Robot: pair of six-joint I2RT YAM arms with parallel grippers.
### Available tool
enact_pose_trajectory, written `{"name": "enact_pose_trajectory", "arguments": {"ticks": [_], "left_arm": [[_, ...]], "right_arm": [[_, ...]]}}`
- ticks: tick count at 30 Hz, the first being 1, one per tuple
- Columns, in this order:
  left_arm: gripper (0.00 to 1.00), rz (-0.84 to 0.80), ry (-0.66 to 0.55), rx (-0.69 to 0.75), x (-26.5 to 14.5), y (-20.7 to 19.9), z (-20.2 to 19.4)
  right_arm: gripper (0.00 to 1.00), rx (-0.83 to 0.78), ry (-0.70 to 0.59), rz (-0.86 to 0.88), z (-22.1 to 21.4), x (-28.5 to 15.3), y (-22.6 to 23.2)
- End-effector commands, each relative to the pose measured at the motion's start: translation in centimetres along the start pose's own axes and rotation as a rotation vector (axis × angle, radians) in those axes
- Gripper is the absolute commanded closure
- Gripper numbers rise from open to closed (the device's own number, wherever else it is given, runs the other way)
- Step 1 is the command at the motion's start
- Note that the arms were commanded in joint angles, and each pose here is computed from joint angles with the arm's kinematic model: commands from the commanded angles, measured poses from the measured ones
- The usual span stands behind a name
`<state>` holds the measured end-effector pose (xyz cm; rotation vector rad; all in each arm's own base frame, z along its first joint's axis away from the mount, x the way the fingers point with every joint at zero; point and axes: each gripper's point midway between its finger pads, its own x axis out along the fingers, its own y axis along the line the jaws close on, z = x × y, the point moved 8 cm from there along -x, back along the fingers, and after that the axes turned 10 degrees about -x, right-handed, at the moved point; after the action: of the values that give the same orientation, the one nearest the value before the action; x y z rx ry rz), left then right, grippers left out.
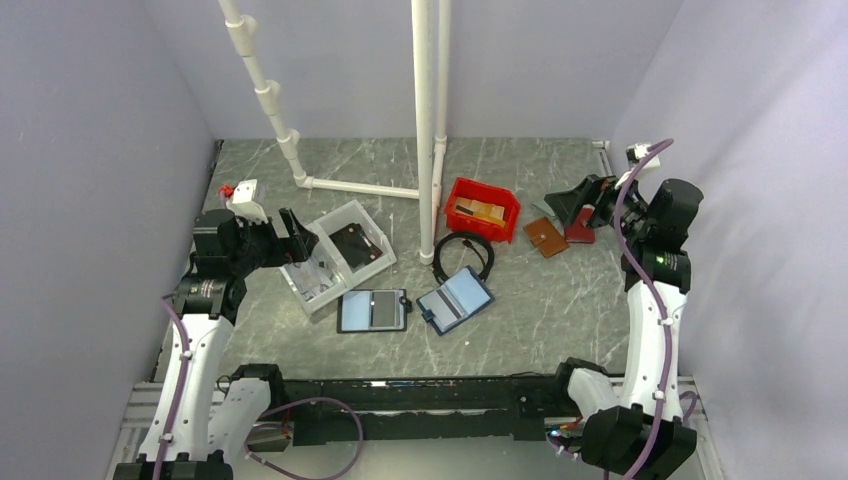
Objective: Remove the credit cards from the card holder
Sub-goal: Reset both arms
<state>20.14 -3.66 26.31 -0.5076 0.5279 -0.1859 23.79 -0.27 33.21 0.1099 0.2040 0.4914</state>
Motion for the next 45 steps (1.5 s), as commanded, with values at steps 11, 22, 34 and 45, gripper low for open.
{"name": "enact_pose_trajectory", "arguments": {"ticks": [11,22,34,45], "left_arm": [[0.0,-0.021,-0.031,0.038,-0.4,-0.26,0.48],[0.0,-0.02,-0.031,0.039,-0.39,-0.25,0.48],[0.01,-0.02,-0.032,0.038,-0.39,-0.23,0.46],[0.0,-0.02,-0.033,0.039,-0.39,-0.23,0.47]], "right_arm": [[0.0,-0.014,-0.05,0.012,0.15,-0.14,-0.02],[0.0,-0.012,-0.049,0.011,0.02,-0.19,-0.06],[0.0,-0.007,-0.047,0.014,-0.17,-0.18,-0.05],[0.0,0.0,-0.045,0.023,-0.27,-0.21,0.05]]}}
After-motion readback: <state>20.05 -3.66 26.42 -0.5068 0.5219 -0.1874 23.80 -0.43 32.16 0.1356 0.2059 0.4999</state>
